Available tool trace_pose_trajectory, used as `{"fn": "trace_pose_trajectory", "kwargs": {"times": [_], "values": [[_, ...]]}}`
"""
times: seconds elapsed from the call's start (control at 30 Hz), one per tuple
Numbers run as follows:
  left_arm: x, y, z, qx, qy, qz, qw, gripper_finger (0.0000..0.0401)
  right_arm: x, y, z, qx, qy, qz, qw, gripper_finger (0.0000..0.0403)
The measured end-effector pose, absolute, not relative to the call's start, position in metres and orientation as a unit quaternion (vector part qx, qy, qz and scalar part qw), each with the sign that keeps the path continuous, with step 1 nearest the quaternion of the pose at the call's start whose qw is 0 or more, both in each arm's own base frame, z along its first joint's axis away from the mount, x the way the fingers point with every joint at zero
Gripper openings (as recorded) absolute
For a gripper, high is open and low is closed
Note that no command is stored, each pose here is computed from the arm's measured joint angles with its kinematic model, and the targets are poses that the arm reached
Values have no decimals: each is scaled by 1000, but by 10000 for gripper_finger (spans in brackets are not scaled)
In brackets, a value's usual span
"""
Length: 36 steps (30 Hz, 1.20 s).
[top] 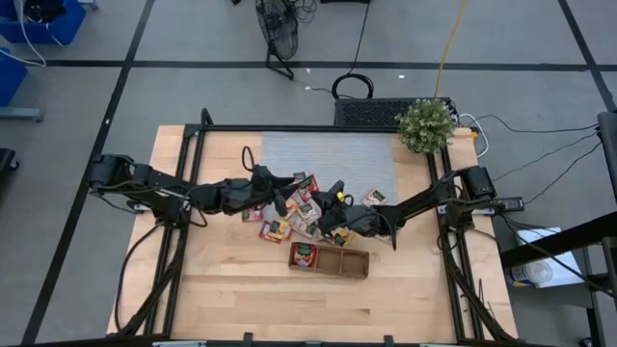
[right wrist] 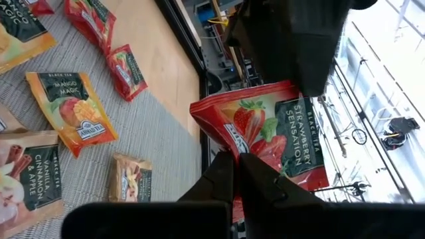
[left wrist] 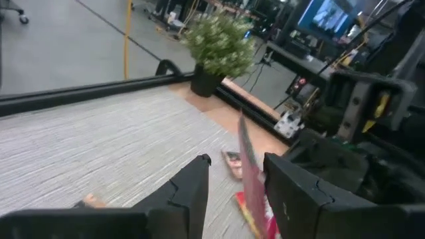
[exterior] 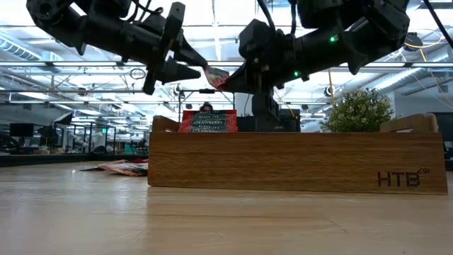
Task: Pick & Place Tea
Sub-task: Put the red tea bag into the left section of the wooden organizer
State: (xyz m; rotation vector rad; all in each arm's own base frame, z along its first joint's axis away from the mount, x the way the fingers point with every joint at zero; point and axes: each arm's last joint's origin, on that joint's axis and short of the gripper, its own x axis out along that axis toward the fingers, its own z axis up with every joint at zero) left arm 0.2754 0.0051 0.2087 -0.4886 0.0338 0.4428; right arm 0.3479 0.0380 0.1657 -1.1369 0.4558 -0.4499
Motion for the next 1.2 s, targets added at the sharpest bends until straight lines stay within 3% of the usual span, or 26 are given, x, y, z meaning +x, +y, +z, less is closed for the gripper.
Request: {"fn": "trace_pose_trajectory", "kwargs": {"times": [1.2], "values": [[289,7,198,-239,-17,181,954,145,348,38,167,-521,207,-214,800,1]]}}
